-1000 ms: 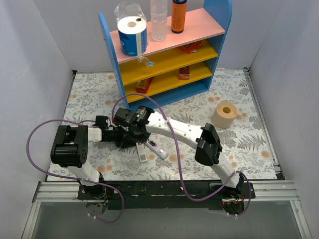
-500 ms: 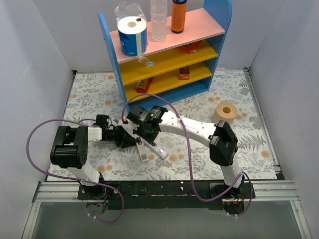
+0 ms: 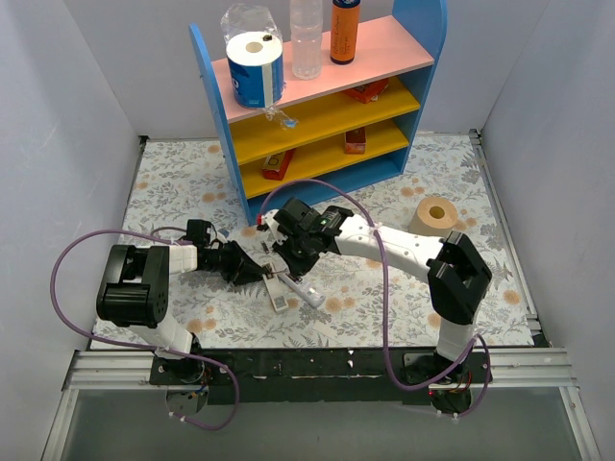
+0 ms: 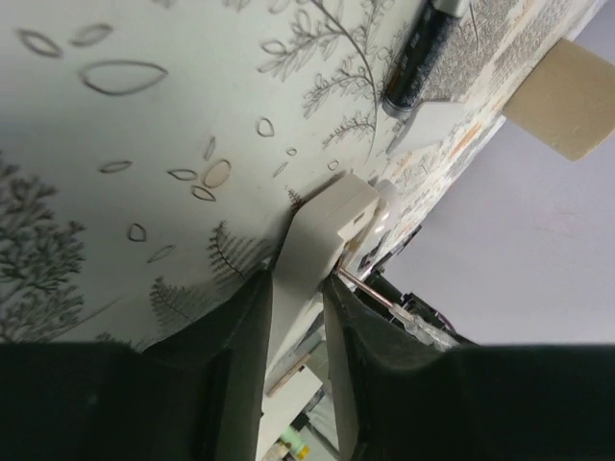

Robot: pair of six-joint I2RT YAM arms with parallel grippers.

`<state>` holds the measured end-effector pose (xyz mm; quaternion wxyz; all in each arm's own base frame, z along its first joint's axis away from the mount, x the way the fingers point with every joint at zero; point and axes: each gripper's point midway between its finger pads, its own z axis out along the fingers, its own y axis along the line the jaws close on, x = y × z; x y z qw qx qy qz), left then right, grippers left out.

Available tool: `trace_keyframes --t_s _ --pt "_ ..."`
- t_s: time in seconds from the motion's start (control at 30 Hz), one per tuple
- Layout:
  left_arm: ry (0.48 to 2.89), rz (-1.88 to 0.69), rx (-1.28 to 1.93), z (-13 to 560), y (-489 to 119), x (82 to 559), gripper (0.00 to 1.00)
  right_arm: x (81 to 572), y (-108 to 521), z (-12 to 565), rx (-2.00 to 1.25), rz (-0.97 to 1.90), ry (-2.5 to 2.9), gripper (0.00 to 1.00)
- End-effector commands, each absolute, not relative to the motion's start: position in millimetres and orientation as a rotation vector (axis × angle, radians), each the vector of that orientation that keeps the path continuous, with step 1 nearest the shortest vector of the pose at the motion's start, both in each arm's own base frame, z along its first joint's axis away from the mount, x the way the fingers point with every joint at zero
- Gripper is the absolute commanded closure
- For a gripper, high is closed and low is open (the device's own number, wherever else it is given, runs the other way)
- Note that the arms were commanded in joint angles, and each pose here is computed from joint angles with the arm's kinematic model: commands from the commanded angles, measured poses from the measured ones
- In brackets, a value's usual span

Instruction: Unload the batteries from the remote control

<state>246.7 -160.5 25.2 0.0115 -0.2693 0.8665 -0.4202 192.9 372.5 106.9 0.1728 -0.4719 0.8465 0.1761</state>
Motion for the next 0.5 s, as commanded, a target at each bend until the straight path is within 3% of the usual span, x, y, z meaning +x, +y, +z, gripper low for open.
trace_keyframes --t_s 0.0,0.2,0.47 --pt "2.662 -1.225 -0.768 33.0 -156.0 258.7 0.69 173.5 386.6 107.5 -1.362 0.698 2.375 0.99" --pt "2.637 -1.226 -0.740 42.2 -156.1 262.5 0.54 176.6 381.8 107.2 -1.319 0.710 2.375 0.99" --pt "2.644 -1.213 -0.729 39.4 -155.2 264.1 0.48 180.5 381.2 114.8 -1.266 0.728 2.363 0.99"
